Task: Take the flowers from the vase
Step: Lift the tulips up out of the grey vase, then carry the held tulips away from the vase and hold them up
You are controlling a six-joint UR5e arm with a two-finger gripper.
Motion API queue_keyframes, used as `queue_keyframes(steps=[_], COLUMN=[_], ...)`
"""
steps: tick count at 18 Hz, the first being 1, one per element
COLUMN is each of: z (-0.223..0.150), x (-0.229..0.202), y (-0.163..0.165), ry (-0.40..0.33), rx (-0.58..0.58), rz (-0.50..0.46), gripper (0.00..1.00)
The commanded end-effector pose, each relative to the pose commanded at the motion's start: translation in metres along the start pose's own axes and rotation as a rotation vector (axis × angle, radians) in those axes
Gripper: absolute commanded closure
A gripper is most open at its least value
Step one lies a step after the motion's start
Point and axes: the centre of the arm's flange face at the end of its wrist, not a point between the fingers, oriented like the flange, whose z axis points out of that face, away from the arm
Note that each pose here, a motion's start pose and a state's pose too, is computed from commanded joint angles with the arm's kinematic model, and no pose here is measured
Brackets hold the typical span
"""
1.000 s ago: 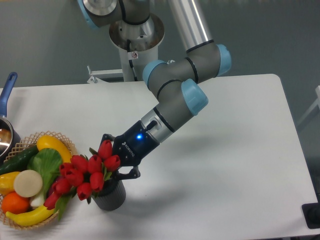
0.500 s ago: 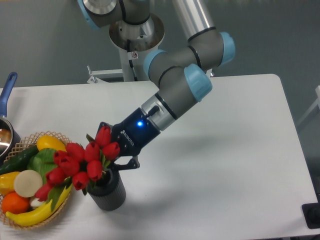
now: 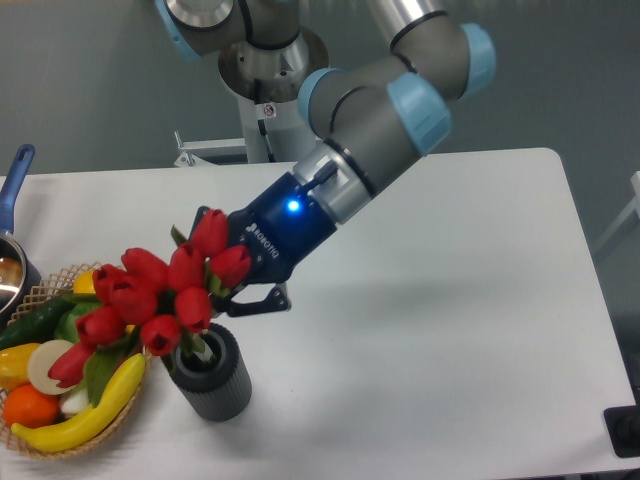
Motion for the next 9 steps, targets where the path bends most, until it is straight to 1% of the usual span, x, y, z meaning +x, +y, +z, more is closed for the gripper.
queue_keyframes(steps=[3, 7, 9], z=[-0.047, -0.099, -0.117], x=[-0.002, -0.023, -0.037], y=[-0.017, -0.015, -0.004], ry=[-0.024, -0.109, -0.144], rx=[0.065, 0.087, 0.087], rz=[0.007, 0.023, 0.040], gripper=[0.92, 0.92, 0.91])
